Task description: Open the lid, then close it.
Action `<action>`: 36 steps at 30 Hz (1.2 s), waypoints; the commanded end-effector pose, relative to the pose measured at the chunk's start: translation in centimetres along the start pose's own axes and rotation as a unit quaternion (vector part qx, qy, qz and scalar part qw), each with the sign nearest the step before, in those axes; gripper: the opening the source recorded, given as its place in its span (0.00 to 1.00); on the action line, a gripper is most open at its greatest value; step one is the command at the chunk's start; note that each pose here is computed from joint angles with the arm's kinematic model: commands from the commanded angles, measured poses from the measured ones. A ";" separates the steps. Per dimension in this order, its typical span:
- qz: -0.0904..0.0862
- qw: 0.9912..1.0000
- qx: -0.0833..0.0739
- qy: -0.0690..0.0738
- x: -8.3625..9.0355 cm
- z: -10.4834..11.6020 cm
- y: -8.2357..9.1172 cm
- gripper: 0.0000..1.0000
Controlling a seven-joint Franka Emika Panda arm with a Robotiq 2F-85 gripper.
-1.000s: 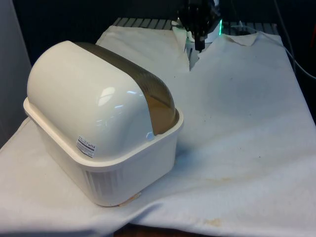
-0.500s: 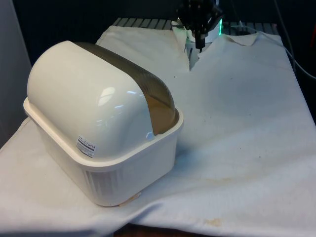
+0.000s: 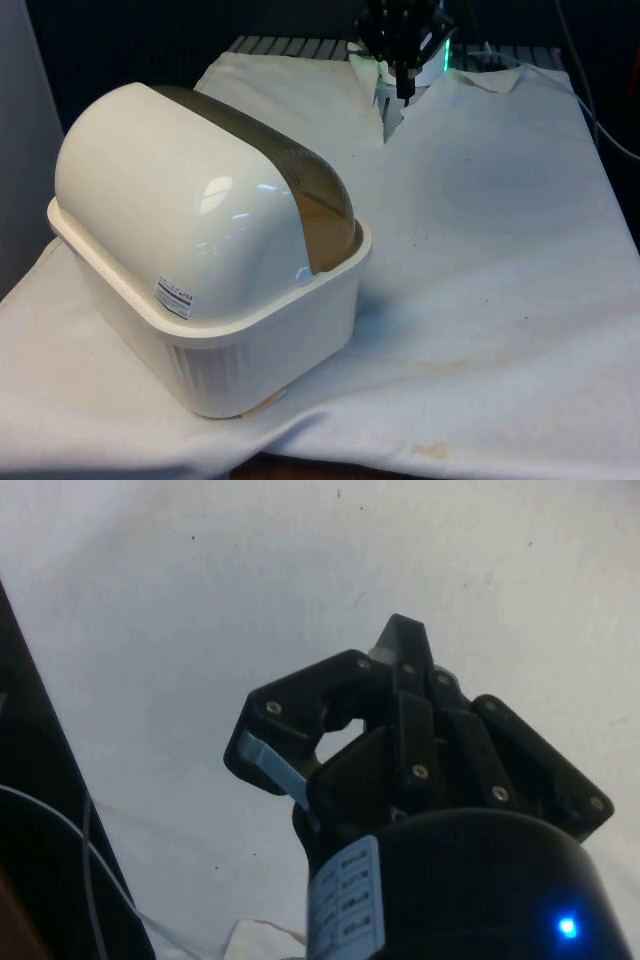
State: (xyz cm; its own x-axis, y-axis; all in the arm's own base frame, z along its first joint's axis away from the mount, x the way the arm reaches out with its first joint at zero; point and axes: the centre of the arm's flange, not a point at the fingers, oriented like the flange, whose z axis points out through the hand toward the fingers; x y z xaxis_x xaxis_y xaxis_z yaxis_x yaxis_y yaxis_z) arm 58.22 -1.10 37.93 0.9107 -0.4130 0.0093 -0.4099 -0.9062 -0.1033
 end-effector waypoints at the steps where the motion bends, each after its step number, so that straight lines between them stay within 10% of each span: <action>1: -0.006 1.000 -0.001 -0.002 -0.1 0.0 0.0 0.00; 12: -0.043 0.999 -0.001 -0.002 0.0 0.2 0.0 0.00; 21: -0.081 0.997 -0.003 -0.007 0.0 0.7 0.1 0.00; 31: -0.122 0.993 -0.004 -0.012 -0.2 1.2 0.2 0.00; 36: -0.147 0.989 -0.007 -0.015 -0.5 1.6 0.1 0.00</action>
State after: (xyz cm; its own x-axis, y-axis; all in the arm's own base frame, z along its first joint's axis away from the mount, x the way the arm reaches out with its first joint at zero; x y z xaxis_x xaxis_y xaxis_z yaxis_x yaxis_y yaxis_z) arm 57.86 -0.92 36.43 0.9911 -0.1329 0.0081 -0.1316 -0.9871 -0.0913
